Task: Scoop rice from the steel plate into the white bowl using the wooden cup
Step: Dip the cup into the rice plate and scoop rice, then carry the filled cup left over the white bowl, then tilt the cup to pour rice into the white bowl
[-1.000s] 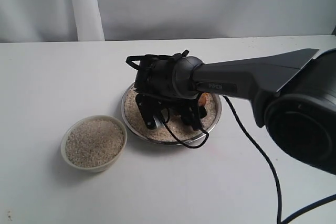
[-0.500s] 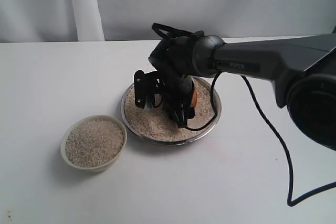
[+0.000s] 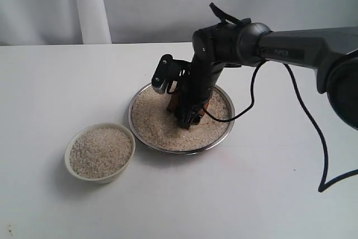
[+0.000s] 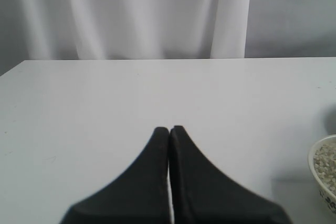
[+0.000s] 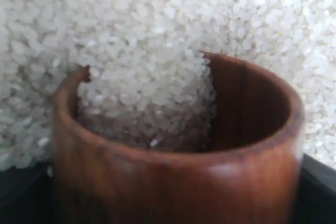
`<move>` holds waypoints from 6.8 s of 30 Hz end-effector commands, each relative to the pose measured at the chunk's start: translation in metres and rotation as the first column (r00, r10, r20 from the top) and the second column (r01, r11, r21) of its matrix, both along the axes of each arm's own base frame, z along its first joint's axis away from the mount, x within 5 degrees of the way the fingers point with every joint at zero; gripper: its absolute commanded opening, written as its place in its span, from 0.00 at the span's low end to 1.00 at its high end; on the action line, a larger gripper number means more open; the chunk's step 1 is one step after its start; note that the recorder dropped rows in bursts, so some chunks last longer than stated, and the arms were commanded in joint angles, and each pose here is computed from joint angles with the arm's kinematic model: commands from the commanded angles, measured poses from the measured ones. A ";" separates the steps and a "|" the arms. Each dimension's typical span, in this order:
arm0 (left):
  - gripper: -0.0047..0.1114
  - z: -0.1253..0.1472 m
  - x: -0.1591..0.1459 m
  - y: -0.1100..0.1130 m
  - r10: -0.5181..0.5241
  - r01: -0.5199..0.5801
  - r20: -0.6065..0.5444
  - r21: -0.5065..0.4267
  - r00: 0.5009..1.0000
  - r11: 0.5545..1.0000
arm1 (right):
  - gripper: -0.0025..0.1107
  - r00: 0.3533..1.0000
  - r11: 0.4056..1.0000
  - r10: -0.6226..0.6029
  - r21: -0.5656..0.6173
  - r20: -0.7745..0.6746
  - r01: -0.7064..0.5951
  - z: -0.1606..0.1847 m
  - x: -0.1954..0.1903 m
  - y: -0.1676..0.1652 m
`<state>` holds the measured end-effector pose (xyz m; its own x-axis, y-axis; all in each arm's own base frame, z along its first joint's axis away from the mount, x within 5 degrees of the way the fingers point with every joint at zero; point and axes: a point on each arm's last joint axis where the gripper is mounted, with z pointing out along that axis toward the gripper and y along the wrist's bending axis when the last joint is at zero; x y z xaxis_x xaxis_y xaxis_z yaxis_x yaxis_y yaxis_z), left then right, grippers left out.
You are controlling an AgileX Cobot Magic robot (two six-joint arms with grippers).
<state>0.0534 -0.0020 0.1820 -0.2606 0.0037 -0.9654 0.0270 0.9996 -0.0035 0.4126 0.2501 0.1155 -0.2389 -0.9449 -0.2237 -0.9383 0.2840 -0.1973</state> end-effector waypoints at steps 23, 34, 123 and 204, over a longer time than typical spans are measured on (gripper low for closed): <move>0.04 0.000 0.000 0.000 -0.001 0.001 0.007 -0.003 1.000 1.000 | 0.02 0.996 0.956 -0.049 0.291 0.079 0.024 0.021 -0.021 -0.032; 0.04 0.000 0.000 0.000 -0.001 0.001 0.007 -0.003 1.000 1.000 | 0.02 0.989 0.856 -0.085 0.517 0.117 0.012 0.053 -0.028 -0.028; 0.04 0.000 0.000 0.000 -0.001 0.001 0.007 -0.003 1.000 1.000 | 0.02 0.591 0.764 0.644 -0.442 0.485 -0.470 0.074 -0.135 0.120; 0.04 0.000 0.000 0.000 -0.001 0.001 0.007 -0.003 1.000 1.000 | 0.02 0.185 0.364 0.931 -0.792 0.314 -0.490 0.084 -0.151 0.138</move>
